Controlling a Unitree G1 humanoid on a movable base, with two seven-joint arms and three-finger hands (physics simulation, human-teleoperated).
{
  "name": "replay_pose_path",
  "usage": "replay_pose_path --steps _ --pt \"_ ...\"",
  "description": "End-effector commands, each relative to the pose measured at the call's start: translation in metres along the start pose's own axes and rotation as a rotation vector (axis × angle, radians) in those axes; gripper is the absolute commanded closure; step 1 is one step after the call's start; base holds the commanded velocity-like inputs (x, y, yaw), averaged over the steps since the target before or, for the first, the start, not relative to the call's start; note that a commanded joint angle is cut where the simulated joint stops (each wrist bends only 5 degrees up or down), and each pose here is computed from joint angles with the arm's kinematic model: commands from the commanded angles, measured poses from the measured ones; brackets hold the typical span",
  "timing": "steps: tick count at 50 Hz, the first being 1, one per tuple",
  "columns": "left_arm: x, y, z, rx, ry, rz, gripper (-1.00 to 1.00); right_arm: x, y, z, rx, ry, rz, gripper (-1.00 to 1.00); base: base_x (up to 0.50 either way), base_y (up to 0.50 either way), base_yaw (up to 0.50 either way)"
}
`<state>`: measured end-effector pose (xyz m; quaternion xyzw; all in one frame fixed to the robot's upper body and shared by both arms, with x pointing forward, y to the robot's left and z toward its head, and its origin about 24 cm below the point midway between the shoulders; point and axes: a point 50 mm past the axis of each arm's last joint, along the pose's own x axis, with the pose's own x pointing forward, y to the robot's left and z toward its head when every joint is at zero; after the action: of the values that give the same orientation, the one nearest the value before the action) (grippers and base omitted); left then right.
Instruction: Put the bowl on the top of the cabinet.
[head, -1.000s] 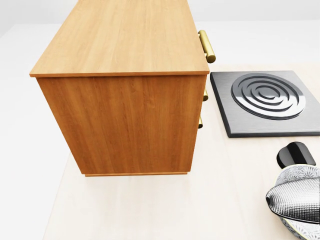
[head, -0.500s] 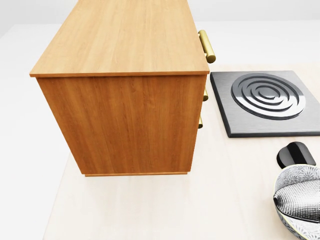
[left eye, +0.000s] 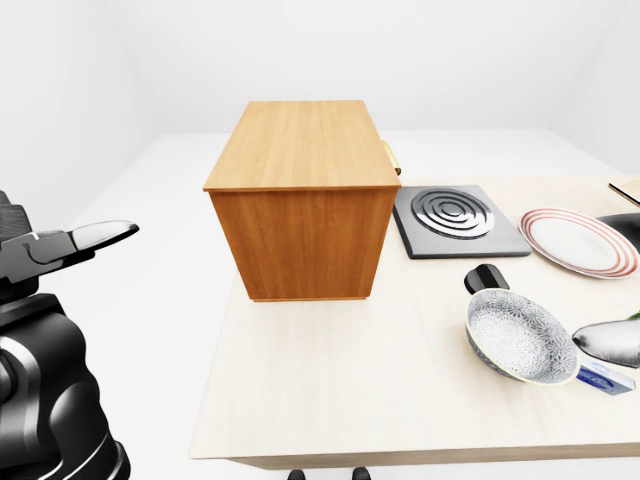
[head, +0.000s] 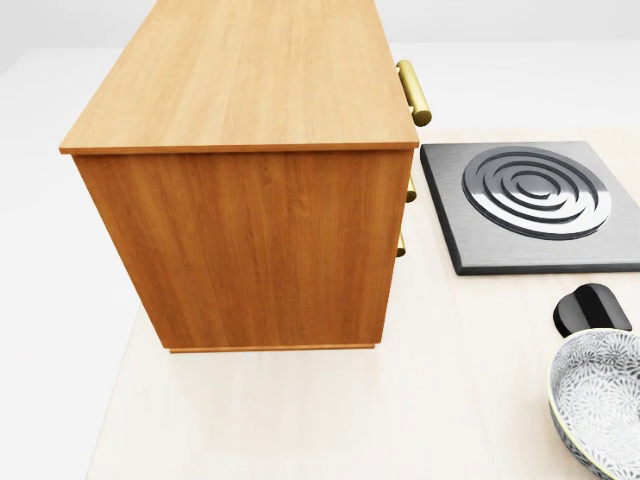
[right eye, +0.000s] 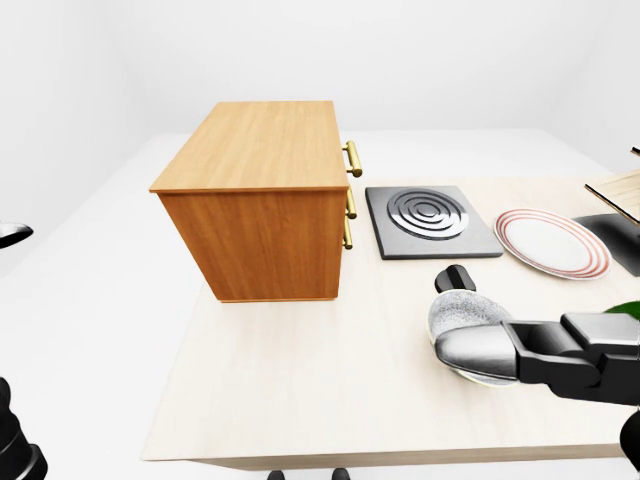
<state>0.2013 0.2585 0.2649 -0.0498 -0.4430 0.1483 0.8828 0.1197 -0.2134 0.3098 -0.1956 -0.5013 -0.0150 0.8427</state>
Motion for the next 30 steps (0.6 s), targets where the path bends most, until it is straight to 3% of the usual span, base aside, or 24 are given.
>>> replay_pose_path --steps 1,30 --pt "0.000 0.001 -0.006 0.000 0.022 0.008 -1.00 -0.009 -0.010 0.002 -0.080 0.060 0.042 -1.00 0.00 0.00 0.00" --pt "0.000 0.001 -0.002 0.002 0.005 0.009 -1.00 -0.050 -0.015 -0.015 -0.281 0.218 0.137 -1.00 0.00 0.00 0.00"
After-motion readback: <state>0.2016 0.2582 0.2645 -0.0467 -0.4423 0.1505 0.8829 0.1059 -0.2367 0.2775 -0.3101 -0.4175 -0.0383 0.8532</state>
